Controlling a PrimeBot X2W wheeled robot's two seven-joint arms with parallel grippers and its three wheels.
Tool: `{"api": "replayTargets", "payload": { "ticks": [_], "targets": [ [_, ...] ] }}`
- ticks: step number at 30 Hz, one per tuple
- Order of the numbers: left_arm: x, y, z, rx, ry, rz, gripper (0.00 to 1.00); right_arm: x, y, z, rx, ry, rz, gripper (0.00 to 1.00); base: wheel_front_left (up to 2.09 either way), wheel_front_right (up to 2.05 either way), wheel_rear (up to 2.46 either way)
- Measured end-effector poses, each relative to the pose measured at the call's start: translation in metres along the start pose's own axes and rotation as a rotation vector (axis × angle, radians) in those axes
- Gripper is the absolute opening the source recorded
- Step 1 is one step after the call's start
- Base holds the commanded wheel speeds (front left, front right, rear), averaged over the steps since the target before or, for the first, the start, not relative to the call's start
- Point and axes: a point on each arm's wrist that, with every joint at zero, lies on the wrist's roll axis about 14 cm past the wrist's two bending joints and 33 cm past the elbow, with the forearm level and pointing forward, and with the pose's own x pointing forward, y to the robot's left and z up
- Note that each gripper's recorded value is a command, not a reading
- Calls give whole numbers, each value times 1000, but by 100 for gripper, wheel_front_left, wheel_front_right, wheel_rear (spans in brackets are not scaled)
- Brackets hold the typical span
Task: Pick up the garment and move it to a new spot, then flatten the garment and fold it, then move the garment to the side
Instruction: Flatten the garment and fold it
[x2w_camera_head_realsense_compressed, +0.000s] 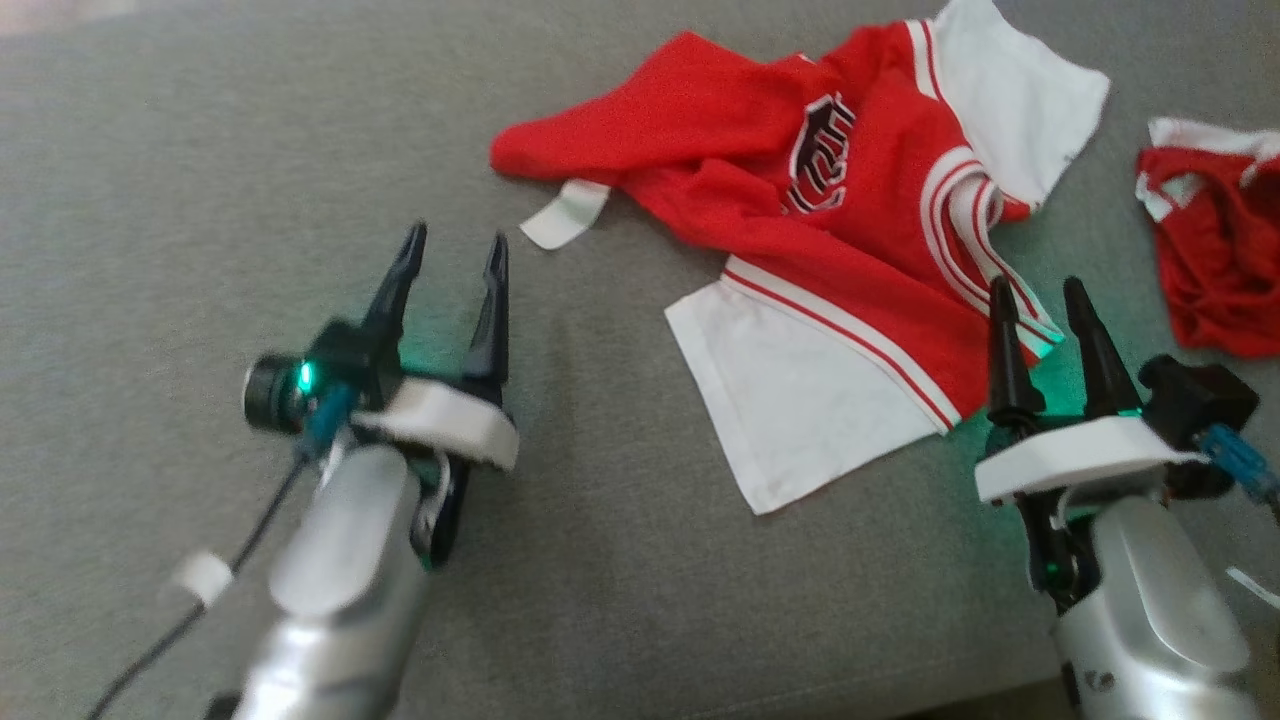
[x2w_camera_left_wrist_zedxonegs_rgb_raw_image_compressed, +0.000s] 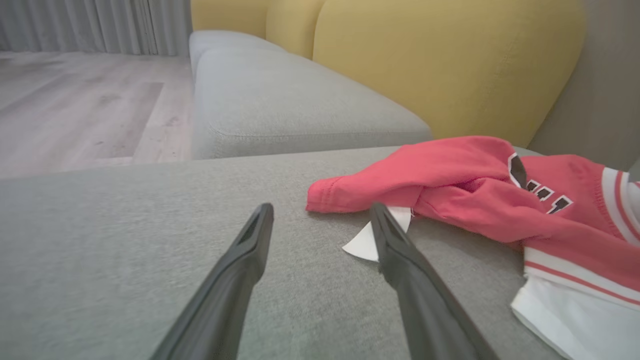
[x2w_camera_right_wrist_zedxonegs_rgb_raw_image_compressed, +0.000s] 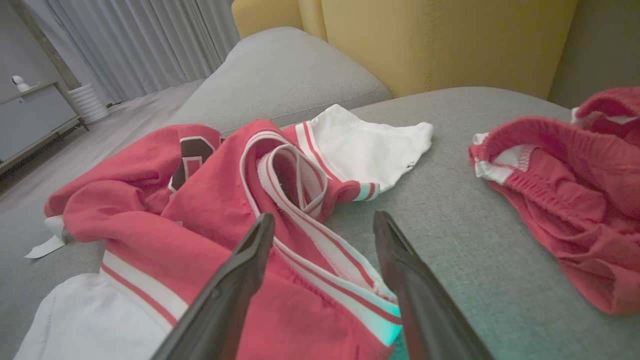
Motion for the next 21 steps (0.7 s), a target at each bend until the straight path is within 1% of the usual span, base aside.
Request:
{"api": "replayTargets", "payload": {
  "ticks": [4,8,10,17,21],
  "targets": [
    [30,-8,-15,16,56,-66,100,4,-1,-1,-4,0,-4,100,0,0,0],
    [45,-21,-39,13,129,-133,100,4,-11,-2,-12,4,-32,100,0,0,0],
    [51,-25,-43,8,138,-146,100,3,-17,-4,-15,11,-47,100,0,0,0],
    [74,-22,-35,-20,101,-122,100,8,-23,-7,-21,18,-65,100,0,0,0],
    [81,-17,-36,-4,105,-103,100,13,-21,-3,-14,7,-60,100,0,0,0]
  ]
}}
